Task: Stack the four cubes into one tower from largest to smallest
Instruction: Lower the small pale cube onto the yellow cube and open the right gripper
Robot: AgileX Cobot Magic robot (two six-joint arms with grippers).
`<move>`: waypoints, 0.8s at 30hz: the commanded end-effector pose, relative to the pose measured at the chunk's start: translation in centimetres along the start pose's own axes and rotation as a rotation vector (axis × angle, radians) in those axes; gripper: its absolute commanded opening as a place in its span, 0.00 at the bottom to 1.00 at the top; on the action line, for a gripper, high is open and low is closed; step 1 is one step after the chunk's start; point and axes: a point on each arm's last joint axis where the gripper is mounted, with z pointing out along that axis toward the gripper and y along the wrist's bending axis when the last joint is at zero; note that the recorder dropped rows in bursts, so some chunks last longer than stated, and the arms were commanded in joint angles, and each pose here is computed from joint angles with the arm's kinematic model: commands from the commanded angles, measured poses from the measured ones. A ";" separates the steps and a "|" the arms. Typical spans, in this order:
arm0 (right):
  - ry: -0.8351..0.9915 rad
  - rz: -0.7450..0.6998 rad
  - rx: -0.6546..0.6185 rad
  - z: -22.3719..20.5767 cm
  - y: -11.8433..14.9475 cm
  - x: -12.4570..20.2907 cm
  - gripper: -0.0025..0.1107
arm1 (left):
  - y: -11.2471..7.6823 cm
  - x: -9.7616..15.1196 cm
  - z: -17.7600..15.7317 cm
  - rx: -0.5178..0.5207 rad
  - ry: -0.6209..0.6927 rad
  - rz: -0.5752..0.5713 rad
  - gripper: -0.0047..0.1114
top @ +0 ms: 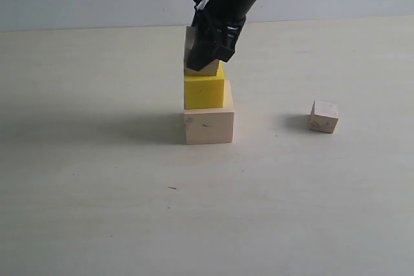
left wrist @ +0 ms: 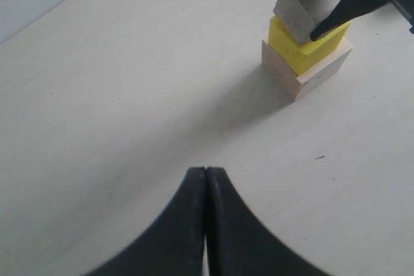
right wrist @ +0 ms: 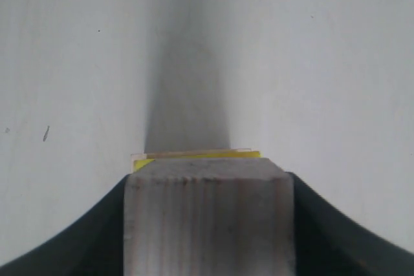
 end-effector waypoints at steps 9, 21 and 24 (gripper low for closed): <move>-0.008 0.056 0.003 0.5 -0.1 0.0 0.44 | 0.0 0.0 0.0 0.006 -0.005 0.000 0.04; -0.009 0.077 0.018 0.0 -0.1 -0.1 0.64 | -0.1 0.0 0.0 0.008 -0.005 -0.001 0.04; -0.016 0.073 0.029 -0.4 -0.1 -0.3 0.64 | -0.1 0.0 0.0 0.008 -0.005 -0.001 0.04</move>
